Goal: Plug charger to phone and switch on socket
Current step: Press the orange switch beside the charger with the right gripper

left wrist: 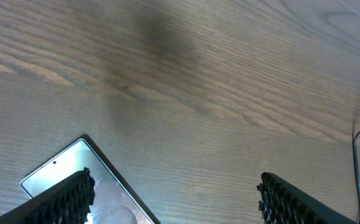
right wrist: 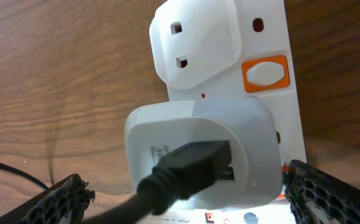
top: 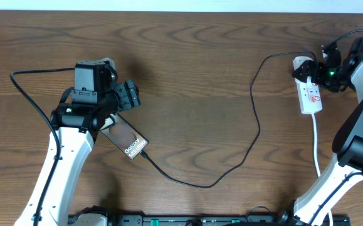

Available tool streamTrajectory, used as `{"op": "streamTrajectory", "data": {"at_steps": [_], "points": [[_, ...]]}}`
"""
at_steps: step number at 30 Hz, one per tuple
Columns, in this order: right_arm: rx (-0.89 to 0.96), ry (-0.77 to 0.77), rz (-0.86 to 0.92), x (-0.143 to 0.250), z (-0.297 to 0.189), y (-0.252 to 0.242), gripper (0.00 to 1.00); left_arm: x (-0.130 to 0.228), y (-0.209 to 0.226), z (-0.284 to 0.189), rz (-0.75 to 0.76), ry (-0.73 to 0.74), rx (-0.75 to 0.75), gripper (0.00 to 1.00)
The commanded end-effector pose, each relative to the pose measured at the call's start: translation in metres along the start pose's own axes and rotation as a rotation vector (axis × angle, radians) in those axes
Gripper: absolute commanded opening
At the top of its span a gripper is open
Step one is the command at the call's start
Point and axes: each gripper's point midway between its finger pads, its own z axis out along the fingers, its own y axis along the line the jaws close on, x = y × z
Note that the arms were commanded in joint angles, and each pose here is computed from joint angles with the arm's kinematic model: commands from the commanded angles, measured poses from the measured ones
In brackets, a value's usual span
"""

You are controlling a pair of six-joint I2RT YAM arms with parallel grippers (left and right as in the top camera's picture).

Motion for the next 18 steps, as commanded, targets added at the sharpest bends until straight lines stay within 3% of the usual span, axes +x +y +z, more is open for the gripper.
{"op": "streamTrajectory", "data": {"at_steps": [1,18], "points": [[-0.047,0.044,-0.021,0.0092,0.0184,0.0153,0.99,-0.0069,-0.0015,-0.0045,-0.003,-0.018,-0.006,0.83],[-0.049,0.059,0.027,0.0126,0.0202,0.0186,0.99,-0.0047,-0.0006,-0.0045,-0.005,-0.009,-0.01,0.83]]}}
